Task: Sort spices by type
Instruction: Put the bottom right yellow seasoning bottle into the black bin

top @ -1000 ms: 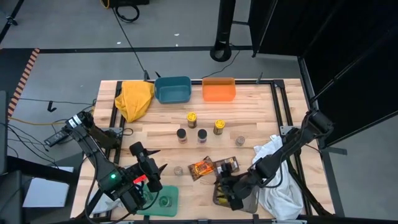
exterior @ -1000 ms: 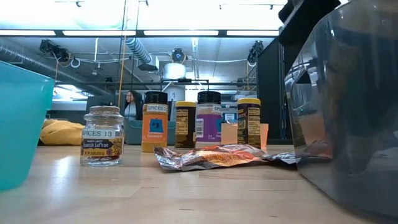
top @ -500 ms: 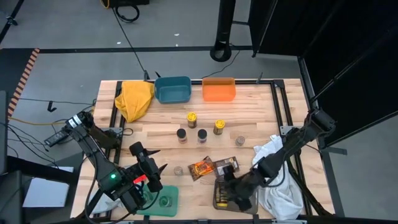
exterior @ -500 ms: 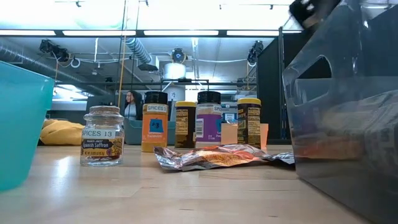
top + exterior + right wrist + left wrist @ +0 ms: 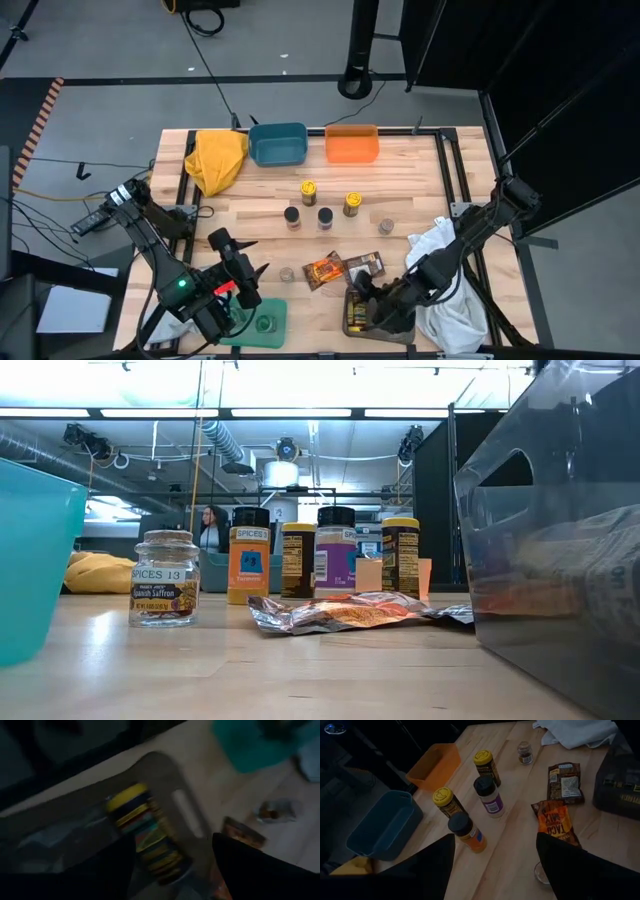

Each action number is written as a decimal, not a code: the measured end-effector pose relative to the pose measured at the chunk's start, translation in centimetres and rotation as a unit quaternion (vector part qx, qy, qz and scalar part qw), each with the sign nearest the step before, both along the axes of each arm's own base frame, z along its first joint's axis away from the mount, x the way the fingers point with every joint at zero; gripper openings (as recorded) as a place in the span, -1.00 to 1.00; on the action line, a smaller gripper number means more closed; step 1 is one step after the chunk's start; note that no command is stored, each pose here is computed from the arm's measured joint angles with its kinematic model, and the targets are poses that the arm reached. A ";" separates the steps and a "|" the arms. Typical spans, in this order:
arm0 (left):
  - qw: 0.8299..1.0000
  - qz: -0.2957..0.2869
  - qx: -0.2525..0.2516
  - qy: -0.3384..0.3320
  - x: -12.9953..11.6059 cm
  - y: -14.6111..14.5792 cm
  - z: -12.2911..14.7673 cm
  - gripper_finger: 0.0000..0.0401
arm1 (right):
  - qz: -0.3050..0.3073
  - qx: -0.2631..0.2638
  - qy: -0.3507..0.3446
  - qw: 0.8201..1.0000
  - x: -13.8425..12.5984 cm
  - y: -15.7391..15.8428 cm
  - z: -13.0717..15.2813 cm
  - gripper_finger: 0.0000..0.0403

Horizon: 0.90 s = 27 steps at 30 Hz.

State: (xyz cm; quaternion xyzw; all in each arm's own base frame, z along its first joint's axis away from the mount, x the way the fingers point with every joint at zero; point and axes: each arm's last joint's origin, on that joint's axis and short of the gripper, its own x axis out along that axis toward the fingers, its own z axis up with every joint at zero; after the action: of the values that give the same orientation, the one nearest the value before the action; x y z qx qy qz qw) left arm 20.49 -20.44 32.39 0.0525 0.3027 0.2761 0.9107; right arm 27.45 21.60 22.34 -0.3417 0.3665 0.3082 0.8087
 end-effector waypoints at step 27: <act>1.000 0.008 -0.007 -0.005 0.0 0.0 0.0 0.42 | 0.049 -0.035 0.026 0.998 2.1 0.3 -4.3 0.34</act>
State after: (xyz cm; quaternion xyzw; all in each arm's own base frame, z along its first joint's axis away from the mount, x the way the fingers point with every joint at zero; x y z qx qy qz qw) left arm 20.45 -20.40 32.38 0.0424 0.3001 0.2814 0.9105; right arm 29.52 21.93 18.06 -0.3794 0.3810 0.3432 0.7701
